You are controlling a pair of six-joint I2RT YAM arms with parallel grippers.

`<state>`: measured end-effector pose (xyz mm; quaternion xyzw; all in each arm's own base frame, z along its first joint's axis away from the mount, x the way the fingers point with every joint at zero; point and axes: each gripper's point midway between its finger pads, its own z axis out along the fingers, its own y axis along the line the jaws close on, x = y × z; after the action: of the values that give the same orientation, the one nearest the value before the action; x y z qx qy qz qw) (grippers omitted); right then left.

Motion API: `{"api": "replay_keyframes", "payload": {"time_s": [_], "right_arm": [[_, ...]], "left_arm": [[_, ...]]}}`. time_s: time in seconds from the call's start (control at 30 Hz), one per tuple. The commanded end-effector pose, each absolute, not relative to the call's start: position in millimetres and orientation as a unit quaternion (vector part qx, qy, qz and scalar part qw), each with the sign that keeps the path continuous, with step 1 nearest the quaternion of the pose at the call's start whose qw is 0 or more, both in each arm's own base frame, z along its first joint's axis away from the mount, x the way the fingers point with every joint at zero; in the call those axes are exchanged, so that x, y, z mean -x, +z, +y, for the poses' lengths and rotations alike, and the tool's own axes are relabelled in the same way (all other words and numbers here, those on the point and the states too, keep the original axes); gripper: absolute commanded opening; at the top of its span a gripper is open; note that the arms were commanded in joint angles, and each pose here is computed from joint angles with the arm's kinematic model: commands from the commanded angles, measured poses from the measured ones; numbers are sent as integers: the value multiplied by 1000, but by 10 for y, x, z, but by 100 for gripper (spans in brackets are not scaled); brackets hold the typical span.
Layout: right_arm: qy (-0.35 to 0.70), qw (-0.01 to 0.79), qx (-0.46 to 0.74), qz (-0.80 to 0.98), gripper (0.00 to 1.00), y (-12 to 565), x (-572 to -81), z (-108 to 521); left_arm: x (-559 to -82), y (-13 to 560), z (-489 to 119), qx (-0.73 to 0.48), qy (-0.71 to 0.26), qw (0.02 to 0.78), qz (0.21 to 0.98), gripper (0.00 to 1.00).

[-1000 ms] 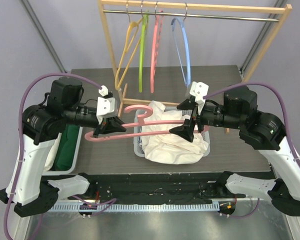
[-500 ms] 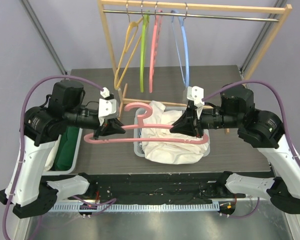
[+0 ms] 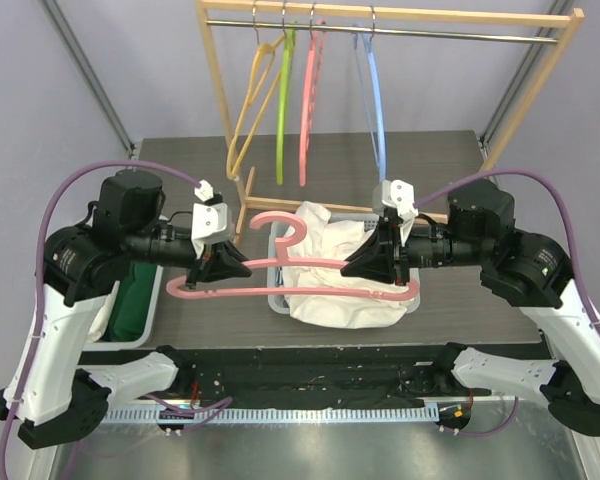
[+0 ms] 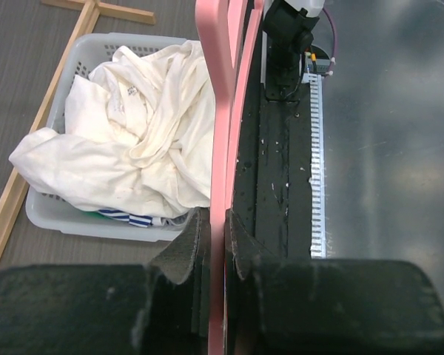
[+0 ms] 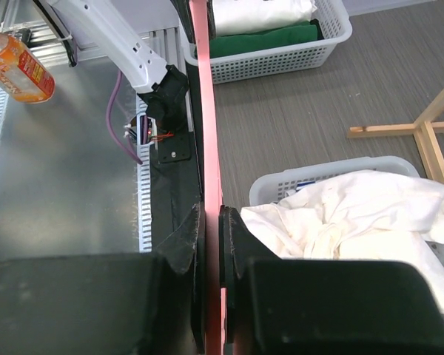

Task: Remove the tank top from the hanger
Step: Place the hanger at the clothesline.

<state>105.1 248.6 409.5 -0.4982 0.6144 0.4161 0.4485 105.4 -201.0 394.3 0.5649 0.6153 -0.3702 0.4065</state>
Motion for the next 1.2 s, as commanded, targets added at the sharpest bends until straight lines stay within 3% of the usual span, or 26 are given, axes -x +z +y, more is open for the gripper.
{"api": "replay_keyframes", "payload": {"time_s": [0.0, 0.03, 0.1, 0.13, 0.17, 0.23, 0.53, 0.77, 0.93, 1.17], "right_arm": [[423, 482, 477, 602, 1, 4285, -1017, 2394], [422, 481, 477, 603, 1, 4276, -1017, 2395], [423, 479, 478, 602, 1, 4271, -998, 2384], [423, 479, 479, 603, 1, 4262, -999, 2384], [423, 477, 479, 604, 1, 4253, -987, 2372], [423, 479, 478, 603, 1, 4274, -970, 2352], [401, 517, 449, 609, 1, 4419, -908, 2095], [349, 641, 355, 584, 1, 4954, -902, 1518], [317, 741, 243, 539, 1, 5436, -815, 897], [255, 756, 142, 586, 1, 5452, -996, 471]], "left_arm": [[-1128, 4049, -1935, -539, -347, 434, 633, 8], [-1139, 4056, -1939, -537, -346, 436, 634, 8], [-1183, 4071, -1946, -533, -342, 442, 636, 28], [-1204, 4076, -1946, -531, -339, 445, 637, 44], [-1231, 4089, -1951, -527, -337, 448, 639, 83], [-1341, 4167, -1943, -509, -322, 469, 646, 99], [-1913, 4948, -1546, -415, -159, 631, 636, 100], [-2176, 5474, -905, -320, 15, 722, 613, 100], [-2229, 5357, -962, -321, 3, 710, 626, 100], [-2285, 5293, -1028, -312, -16, 702, 640, 100]]}}
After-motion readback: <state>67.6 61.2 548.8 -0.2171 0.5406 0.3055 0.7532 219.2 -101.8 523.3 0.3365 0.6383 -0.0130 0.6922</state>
